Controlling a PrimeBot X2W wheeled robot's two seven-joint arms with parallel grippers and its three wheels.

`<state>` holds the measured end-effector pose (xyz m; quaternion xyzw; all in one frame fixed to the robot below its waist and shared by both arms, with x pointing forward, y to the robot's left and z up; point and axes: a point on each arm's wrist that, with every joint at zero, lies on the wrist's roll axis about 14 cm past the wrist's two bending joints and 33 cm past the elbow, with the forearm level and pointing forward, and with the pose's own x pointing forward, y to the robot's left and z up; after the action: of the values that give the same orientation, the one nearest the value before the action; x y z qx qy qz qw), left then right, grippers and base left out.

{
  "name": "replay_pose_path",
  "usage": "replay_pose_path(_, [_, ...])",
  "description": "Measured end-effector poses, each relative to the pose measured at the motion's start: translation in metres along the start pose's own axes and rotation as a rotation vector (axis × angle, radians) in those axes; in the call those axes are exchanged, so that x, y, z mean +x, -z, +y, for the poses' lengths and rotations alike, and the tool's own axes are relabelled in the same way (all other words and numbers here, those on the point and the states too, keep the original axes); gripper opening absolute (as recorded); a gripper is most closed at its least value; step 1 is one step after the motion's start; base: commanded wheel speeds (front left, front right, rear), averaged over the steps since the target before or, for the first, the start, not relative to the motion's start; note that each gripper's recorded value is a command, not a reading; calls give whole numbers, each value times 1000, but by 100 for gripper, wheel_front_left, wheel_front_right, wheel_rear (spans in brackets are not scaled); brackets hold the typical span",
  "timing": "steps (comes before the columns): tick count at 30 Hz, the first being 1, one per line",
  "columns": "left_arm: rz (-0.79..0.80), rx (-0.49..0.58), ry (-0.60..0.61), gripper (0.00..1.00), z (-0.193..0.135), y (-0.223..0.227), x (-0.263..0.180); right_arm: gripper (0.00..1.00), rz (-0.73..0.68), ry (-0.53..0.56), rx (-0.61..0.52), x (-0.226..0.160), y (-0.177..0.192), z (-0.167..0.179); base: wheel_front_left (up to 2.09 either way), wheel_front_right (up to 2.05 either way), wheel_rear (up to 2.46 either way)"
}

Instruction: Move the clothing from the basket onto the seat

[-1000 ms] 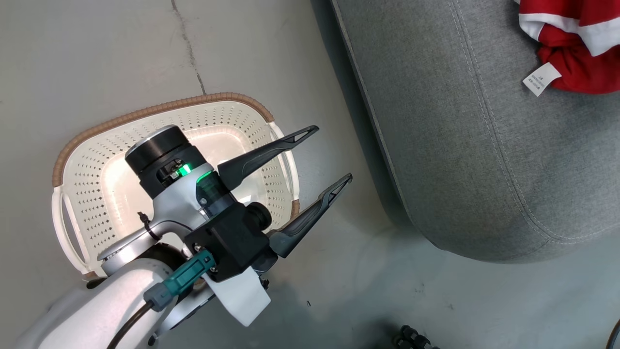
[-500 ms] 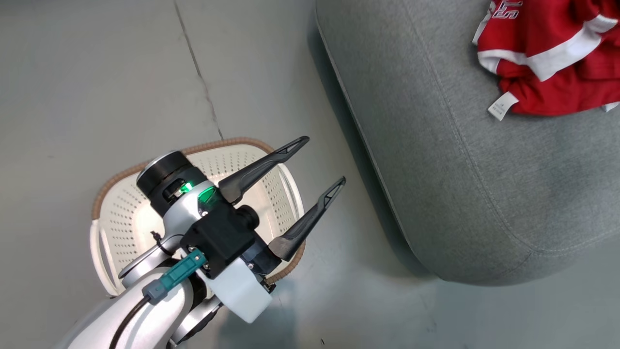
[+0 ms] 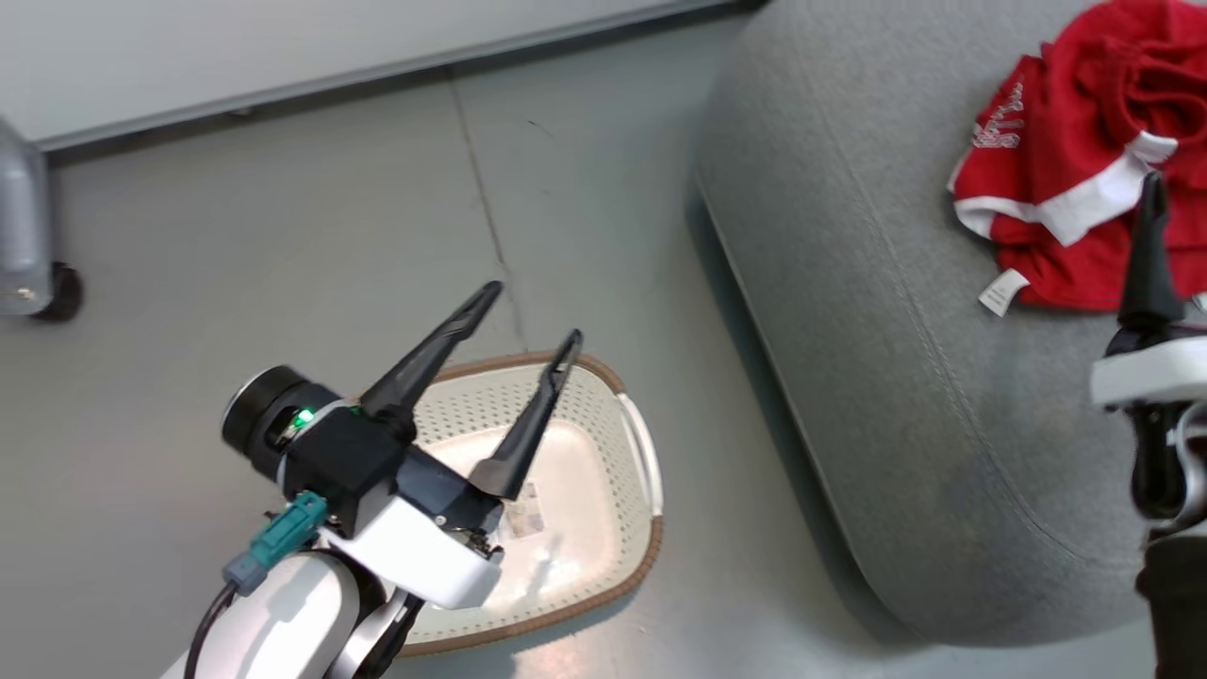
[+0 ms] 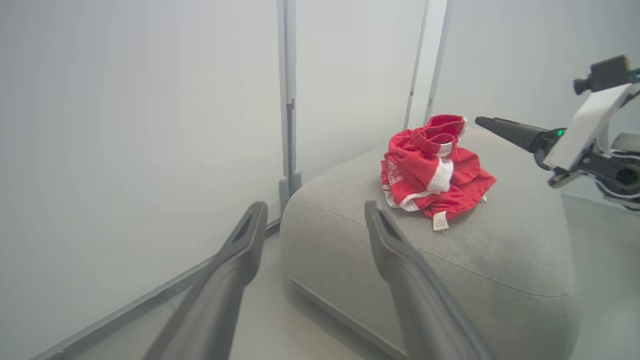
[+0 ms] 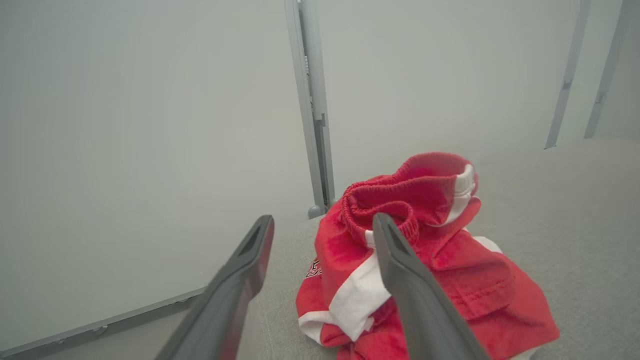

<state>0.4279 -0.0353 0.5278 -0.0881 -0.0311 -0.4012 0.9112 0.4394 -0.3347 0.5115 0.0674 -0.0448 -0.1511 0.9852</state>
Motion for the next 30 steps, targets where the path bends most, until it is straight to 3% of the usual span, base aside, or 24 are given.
replay_pose_path(17, [-63,39,-467,100,72,-30,-101,100,36,-271,79,-54,10,113,0,0,0])
replay_pose_path(30, [-118,65,-759,100,102,-50,-179,100,46,-355,80,-94,1,133,0,0,0])
